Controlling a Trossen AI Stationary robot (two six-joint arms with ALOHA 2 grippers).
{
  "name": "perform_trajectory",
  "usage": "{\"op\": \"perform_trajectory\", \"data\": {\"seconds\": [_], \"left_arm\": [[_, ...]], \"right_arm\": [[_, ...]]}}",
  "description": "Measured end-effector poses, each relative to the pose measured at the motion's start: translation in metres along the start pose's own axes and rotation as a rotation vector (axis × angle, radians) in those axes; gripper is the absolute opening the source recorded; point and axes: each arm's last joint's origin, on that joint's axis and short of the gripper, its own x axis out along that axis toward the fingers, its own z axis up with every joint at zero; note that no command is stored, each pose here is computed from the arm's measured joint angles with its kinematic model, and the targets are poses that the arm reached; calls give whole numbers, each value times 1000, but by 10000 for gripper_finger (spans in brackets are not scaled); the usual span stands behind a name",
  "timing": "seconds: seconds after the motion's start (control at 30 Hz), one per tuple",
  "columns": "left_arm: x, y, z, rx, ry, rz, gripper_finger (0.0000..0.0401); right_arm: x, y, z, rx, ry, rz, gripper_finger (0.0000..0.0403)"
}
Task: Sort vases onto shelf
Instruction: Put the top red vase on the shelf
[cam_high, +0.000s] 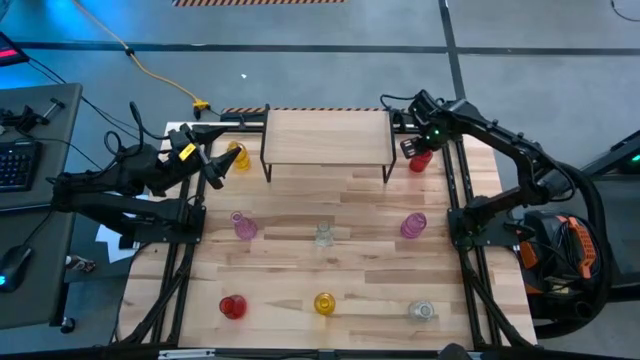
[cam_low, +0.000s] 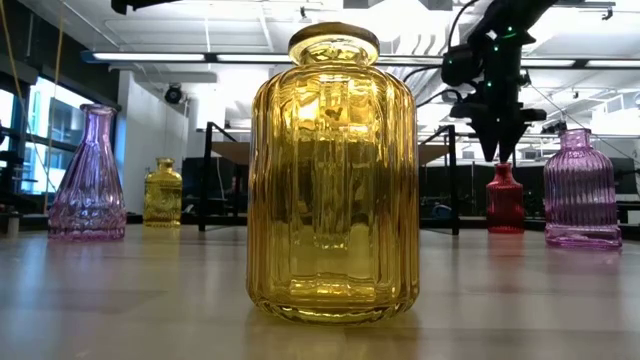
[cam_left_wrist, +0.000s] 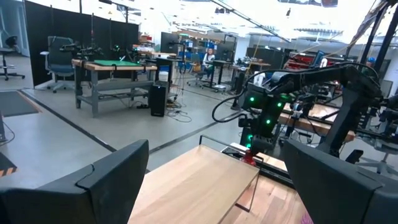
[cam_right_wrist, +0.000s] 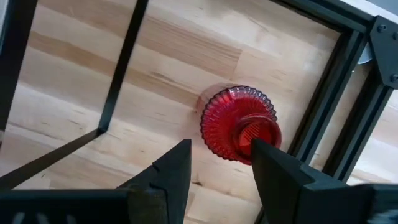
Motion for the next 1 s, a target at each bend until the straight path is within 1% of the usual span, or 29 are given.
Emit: {"op": "perform_trajectory", "data": {"seconds": [0.13, 0.37, 0.67, 0.73, 0.8, 1.0], "left_arm": [[0, 0, 0, -7, 0, 0, 362], [0, 0, 0, -7, 0, 0, 362], [0, 0, 0, -7, 1, -1, 362], [0, 0, 0, -7, 1, 0, 362], [0, 0, 0, -5, 1, 0, 362], [0, 0, 0, 2, 1, 0, 362]], "right_arm": [[1, 0, 1, -9, -2, 0, 147], [18, 5, 6, -27, 66, -28, 147], [20, 5, 7, -11, 59, -84, 144], [20, 5, 7, -10, 58, -87, 133], [21, 4, 7, -10, 58, -93, 113], [20, 4, 8, -11, 51, -112, 26]]}}
